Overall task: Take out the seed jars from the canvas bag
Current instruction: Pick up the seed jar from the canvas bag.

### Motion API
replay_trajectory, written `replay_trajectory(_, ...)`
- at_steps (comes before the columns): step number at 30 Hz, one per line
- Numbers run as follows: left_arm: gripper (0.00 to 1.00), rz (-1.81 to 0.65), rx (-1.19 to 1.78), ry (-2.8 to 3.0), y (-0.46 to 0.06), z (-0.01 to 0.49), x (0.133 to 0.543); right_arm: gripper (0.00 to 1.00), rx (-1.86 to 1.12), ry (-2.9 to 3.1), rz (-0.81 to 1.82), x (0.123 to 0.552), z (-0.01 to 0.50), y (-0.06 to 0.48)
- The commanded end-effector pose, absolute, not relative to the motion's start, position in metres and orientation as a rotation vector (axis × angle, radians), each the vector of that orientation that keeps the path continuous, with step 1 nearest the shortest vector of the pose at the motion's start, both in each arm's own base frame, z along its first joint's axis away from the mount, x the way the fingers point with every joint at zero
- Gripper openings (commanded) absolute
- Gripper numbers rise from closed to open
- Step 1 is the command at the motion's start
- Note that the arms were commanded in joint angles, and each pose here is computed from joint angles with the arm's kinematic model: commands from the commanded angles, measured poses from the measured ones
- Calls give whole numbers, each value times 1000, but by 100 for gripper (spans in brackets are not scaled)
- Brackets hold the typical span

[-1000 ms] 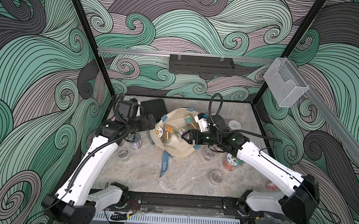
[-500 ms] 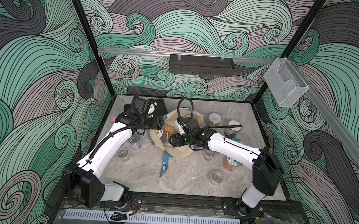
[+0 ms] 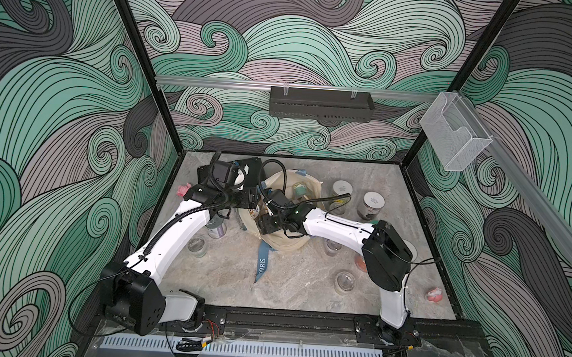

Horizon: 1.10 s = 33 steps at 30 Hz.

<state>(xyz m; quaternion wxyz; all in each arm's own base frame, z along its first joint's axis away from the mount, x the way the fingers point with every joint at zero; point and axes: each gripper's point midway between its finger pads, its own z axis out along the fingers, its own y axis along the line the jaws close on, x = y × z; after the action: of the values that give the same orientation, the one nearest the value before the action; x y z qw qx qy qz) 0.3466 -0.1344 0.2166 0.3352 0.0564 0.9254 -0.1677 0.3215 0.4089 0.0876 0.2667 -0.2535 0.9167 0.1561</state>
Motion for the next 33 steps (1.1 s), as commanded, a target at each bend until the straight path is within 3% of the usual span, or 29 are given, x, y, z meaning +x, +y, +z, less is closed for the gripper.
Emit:
replay_trajectory(1, 76, -499, 140, 2359, -136, 230, 349, 75, -681, 2455, 354, 334, 82, 411)
replay_trajectory(6, 77, -569, 149, 2349, -141, 230, 349, 74, -663, 2468, 320, 342, 71, 415)
replay_trajectory(14, 77, -595, 141, 2349, -142, 230, 347, 59, -646, 2472, 313, 347, 72, 417)
replay_trajectory(22, 79, -600, 136, 2336, -141, 233, 345, 48, -590, 2392, 348, 347, 119, 404)
replay_trajectory(30, 83, -597, 138, 2300, -139, 240, 343, 48, -491, 2327, 473, 344, 167, 388)
replay_trajectory(33, 89, -597, 141, 2277, -139, 245, 342, 48, -415, 2315, 579, 341, 185, 377)
